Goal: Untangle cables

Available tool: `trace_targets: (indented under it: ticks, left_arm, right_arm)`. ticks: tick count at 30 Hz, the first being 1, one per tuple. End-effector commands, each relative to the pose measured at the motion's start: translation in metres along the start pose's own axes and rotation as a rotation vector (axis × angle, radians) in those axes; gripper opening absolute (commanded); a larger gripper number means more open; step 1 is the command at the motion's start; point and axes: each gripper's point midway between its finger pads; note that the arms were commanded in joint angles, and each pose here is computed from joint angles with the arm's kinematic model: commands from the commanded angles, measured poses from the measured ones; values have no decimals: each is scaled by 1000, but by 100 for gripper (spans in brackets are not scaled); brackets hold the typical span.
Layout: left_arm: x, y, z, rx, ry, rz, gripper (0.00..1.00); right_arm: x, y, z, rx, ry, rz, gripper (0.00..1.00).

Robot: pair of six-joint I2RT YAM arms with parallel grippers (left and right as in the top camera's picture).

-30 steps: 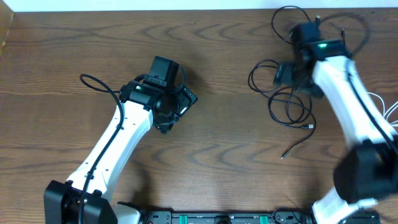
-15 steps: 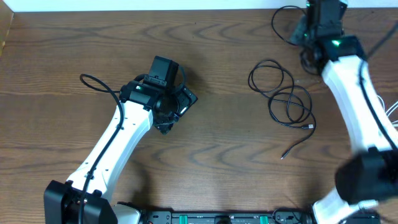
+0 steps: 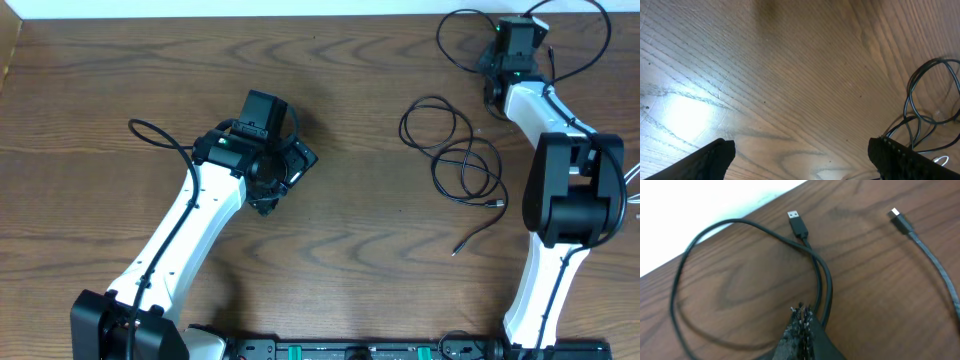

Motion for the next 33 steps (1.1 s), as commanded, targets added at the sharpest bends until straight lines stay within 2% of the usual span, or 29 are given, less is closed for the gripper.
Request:
trace_targets:
  ticks: [1, 10, 23, 29, 33]
  left_arm:
    - [4, -2, 2, -7, -5, 14, 92]
    - [4, -2, 2, -6, -5, 14, 92]
    - [4, -2, 2, -6, -5, 14, 92]
    - [3, -2, 2, -8, -5, 11, 92]
    - [3, -2, 2, -8, -5, 11, 92]
  right_arm:
    - [-5, -20, -16, 23, 8, 21, 1]
    - [-14, -46, -42, 51, 0, 24, 1]
    - [-23, -59, -60, 81, 7, 9, 1]
    - [-54, -57, -79, 198, 21, -57, 1]
    - [-76, -42, -65, 229, 44, -91, 1]
Point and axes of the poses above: each gripper's point midway between its finger pads, its own y axis back along the fingers, its own x axis along the line the jaws close on, z = x × y, and after that the axes turned 3 degrees about y, right-handed
